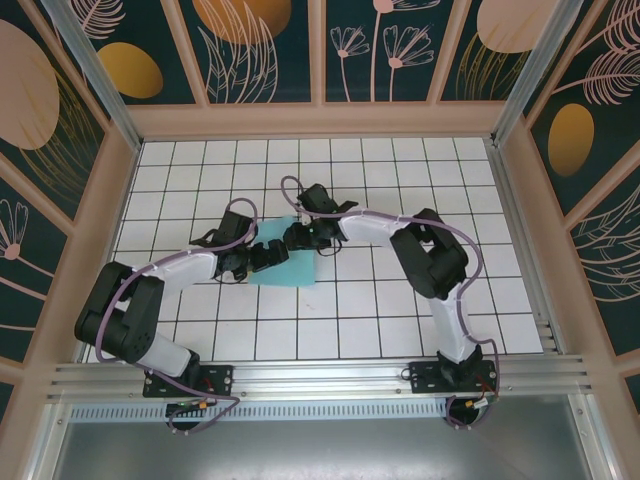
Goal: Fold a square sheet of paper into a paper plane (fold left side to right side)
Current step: Pick up the square sheet of paper from the center of the table.
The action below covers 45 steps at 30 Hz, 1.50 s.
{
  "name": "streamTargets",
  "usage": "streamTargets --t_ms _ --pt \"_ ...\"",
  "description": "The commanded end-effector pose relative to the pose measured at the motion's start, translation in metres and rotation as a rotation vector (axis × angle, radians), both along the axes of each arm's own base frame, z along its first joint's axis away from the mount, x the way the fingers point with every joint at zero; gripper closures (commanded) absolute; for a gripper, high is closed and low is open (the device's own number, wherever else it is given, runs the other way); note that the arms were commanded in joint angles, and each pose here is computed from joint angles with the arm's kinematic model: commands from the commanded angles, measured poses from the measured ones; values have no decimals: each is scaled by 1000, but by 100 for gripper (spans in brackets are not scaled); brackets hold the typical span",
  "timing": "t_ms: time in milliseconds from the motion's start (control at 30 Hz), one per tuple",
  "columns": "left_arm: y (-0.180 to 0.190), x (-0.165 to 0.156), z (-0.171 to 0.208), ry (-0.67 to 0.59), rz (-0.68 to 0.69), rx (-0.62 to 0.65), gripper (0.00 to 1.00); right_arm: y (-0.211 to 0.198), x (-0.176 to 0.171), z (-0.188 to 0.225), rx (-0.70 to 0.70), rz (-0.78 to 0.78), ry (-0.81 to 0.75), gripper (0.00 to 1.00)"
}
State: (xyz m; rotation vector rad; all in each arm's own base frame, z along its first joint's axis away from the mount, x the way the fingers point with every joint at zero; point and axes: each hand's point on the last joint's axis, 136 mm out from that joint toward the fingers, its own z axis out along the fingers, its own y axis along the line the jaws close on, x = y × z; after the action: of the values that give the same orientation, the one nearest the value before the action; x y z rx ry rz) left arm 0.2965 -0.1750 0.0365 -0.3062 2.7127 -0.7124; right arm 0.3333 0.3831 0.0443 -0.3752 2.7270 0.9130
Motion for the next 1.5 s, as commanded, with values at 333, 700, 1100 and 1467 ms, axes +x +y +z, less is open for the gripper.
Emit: streamTargets --t_ms 333,700,1100,1467 --pt "15 16 51 -171 43 63 1 -12 5 48 175 -23 -16 68" --pt "13 43 149 -445 95 -24 2 -78 10 126 382 7 -141 69" --pt "-54 49 279 -756 -230 -336 1 -159 -5 247 614 94 -389 70" --pt "-100 24 334 -859 -555 -610 2 -155 -60 349 746 309 -557 70"
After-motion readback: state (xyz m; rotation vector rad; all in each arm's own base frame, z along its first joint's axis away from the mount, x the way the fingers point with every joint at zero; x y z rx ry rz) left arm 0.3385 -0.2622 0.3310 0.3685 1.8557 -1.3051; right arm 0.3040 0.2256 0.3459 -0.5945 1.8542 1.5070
